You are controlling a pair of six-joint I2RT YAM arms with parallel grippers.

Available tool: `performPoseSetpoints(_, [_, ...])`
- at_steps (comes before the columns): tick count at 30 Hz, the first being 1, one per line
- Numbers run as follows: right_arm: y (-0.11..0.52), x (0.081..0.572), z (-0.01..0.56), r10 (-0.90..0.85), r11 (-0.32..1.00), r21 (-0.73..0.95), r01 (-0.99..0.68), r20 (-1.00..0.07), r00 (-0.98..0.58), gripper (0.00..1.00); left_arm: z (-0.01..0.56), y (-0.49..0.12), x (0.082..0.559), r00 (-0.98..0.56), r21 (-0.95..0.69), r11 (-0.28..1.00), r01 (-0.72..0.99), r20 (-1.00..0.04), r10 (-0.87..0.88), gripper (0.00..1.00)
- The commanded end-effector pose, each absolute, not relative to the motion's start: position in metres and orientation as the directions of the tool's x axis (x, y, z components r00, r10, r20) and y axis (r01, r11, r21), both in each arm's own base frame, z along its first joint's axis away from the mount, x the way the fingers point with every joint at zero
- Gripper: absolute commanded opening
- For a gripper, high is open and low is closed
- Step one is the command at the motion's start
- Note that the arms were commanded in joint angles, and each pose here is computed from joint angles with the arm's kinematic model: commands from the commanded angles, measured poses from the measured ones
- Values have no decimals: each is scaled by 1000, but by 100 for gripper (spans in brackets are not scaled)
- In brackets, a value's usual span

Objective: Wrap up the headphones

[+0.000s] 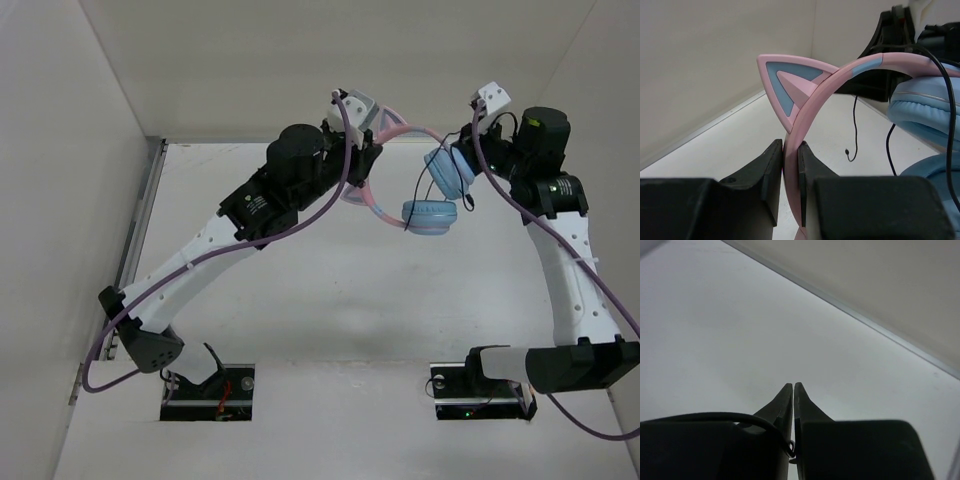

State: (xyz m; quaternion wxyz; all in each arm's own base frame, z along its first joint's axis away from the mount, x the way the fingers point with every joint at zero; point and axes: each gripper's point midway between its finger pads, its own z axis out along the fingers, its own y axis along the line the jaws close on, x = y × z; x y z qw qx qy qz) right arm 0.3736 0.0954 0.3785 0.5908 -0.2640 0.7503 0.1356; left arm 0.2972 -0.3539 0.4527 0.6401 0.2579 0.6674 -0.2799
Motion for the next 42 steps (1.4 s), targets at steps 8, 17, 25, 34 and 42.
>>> performPoseSetpoints(8, [150,321,431,121,585,282,-760,-958,-262,16,580,-363,258,67,-150,602,784,-944,-322,0])
performPoseSetpoints(17, [164,303,443,268,413,462,-785,-885,-380,20,611,-369,270,87,-187,601,777,-914,-397,0])
performPoseSetpoints(25, [169,293,426,296,359,529,-769,-846,-444,24,637,-369,277,143,-183,614,768,-886,-442,0])
performPoseSetpoints(34, [176,276,390,294,339,592,-732,-805,-515,27,652,-356,296,216,-190,688,701,-862,-459,0])
performPoseSetpoints(42, [178,269,383,316,306,626,-717,-777,-544,29,661,-343,305,277,-189,738,648,-844,-459,1])
